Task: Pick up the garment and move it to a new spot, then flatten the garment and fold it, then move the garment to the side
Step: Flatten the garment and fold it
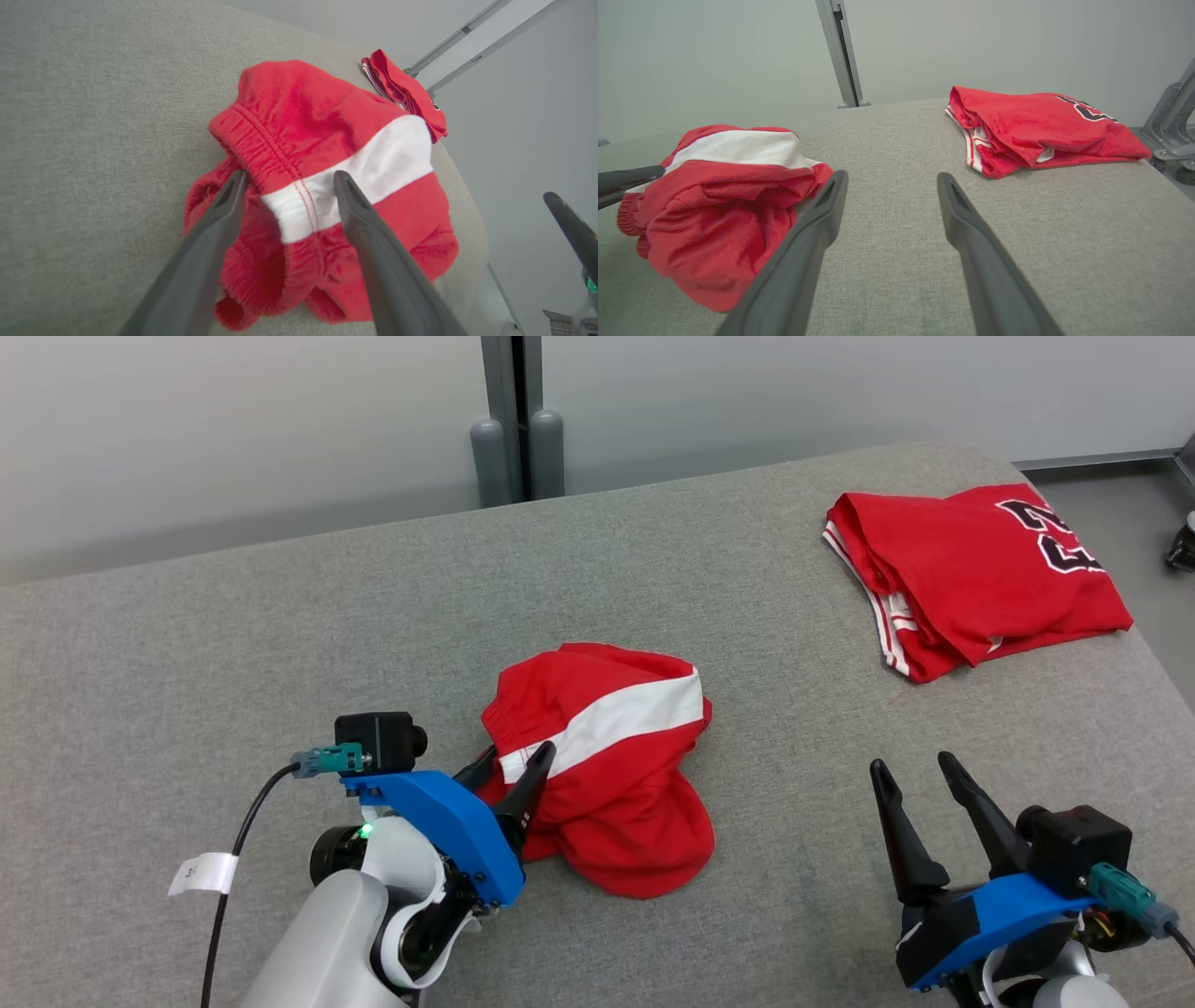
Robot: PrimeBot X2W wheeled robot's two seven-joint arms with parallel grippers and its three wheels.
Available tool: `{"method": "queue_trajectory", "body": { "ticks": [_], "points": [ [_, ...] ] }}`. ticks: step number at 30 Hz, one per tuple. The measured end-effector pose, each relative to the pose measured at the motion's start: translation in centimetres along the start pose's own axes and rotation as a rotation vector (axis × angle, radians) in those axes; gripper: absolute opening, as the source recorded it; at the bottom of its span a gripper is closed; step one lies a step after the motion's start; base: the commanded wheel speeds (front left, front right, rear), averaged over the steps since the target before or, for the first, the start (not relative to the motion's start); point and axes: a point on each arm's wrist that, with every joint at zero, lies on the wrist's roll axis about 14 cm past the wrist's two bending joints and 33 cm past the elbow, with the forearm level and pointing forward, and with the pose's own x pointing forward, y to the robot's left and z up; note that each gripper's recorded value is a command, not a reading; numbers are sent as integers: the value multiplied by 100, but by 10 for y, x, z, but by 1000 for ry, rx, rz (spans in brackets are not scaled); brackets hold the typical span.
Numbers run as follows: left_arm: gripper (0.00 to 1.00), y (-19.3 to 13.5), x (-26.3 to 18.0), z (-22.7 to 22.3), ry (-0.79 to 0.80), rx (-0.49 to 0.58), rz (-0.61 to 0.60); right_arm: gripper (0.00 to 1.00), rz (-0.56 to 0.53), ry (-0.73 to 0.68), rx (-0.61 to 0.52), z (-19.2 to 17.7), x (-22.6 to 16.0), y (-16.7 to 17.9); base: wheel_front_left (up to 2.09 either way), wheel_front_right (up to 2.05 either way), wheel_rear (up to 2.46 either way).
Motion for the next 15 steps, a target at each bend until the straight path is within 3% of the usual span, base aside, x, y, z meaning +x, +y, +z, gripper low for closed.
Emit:
{"method": "queue_trajectory", "body": {
  "ticks": [15],
  "points": [
    [100, -41, -3, 4, 15, 176, -93, 100, 16, 5, 0, -1, 2, 5, 0, 0, 0]
  ]
}}
